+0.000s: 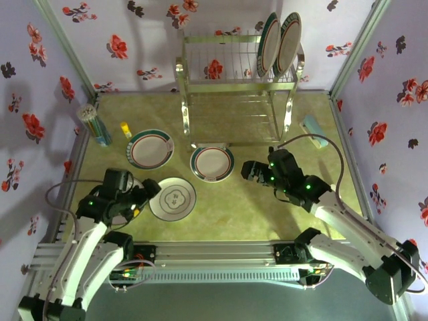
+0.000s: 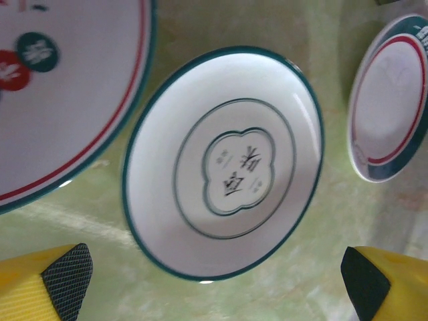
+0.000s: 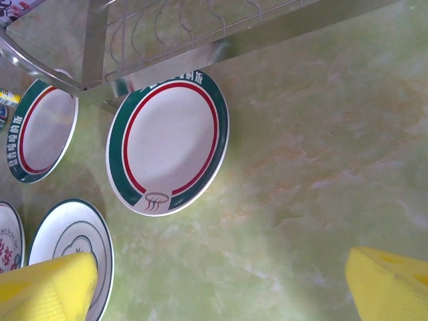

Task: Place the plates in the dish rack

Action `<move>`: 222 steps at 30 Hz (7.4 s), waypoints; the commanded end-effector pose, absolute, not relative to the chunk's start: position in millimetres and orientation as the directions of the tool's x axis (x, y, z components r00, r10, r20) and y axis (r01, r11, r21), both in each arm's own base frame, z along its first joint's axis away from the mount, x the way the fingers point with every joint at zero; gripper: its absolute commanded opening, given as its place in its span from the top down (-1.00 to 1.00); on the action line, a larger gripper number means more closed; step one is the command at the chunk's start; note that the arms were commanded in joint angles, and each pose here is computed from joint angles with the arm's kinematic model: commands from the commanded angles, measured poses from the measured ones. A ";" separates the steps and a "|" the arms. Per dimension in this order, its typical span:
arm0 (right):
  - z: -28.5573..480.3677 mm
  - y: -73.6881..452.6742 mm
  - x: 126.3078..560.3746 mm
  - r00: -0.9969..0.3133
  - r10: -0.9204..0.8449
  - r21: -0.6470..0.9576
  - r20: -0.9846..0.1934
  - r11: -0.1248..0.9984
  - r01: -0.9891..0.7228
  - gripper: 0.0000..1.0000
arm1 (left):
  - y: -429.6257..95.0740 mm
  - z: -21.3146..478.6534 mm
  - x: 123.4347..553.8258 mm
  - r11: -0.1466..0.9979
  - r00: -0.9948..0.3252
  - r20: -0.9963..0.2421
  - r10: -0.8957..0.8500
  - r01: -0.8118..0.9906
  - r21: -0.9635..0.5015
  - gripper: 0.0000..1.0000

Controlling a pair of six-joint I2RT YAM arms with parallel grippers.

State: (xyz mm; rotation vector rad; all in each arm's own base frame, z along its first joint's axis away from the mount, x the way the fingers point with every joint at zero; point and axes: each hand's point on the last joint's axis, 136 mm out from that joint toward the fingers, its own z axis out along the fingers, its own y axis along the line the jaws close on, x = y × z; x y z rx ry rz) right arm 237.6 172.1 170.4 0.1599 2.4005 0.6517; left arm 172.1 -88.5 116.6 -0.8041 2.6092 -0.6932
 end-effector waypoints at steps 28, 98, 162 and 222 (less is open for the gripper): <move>165.2 138.5 236.4 -0.762 0.392 0.538 -0.515 0.840 0.069 -0.92 | -210.4 111.2 312.5 0.772 -0.930 -0.342 -0.136 0.117 -0.625 -0.98; 152.1 115.3 232.3 -0.746 0.440 0.524 -0.499 0.839 0.144 -0.92 | -266.4 45.0 354.3 0.719 -0.957 -0.190 -0.221 -0.028 -0.695 -0.15; 155.0 102.2 224.8 -0.721 0.472 0.530 -0.507 0.831 0.171 -0.91 | -237.2 47.7 316.9 0.712 -0.889 -0.199 -0.412 -0.177 -0.680 1.00; 154.3 236.1 269.8 -0.923 0.283 0.821 -0.260 0.568 -0.058 -0.34 | -262.8 199.5 274.7 0.548 -0.890 -0.420 -0.175 0.266 -0.793 1.00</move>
